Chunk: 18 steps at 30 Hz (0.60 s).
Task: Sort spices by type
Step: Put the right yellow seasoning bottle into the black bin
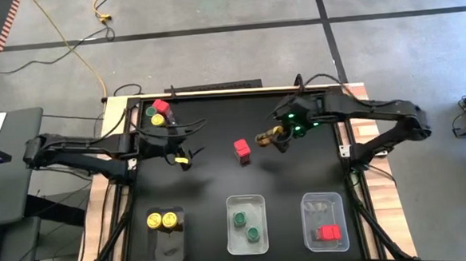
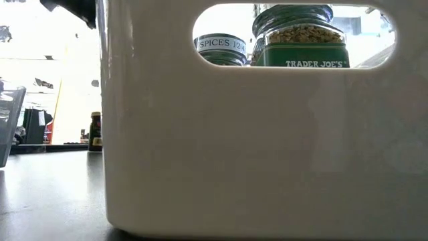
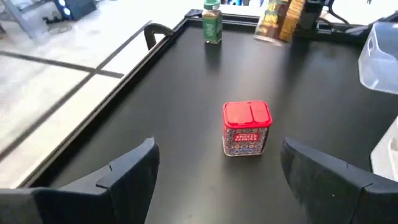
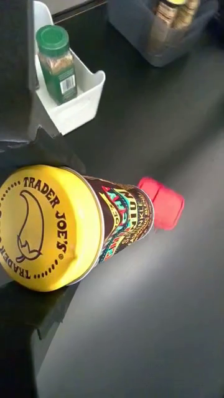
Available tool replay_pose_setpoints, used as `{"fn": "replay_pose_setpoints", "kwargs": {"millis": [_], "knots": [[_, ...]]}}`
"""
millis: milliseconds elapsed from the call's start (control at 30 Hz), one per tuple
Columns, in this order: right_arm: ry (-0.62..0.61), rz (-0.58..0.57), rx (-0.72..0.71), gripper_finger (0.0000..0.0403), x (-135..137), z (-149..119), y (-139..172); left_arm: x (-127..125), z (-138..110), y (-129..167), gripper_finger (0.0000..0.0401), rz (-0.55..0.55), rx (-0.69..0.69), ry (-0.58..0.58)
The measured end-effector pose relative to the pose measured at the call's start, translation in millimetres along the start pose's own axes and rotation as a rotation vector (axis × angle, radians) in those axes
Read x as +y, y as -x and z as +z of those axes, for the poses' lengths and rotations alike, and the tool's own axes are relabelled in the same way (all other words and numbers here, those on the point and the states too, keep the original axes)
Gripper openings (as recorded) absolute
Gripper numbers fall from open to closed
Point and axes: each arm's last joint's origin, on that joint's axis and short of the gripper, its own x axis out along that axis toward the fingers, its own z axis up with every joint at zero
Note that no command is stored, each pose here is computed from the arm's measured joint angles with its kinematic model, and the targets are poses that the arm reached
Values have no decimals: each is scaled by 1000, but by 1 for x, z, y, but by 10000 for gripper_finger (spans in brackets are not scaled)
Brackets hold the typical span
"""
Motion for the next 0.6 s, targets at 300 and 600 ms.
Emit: {"fn": "replay_pose_setpoints", "kwargs": {"millis": [300,600], "knots": [[219,4,52,248,56,60,-44,-2,2,-4,320,-3,11,15],[362,-84,276,248,82,93,-117,-2,1,-1,320,-21,29,27]]}}
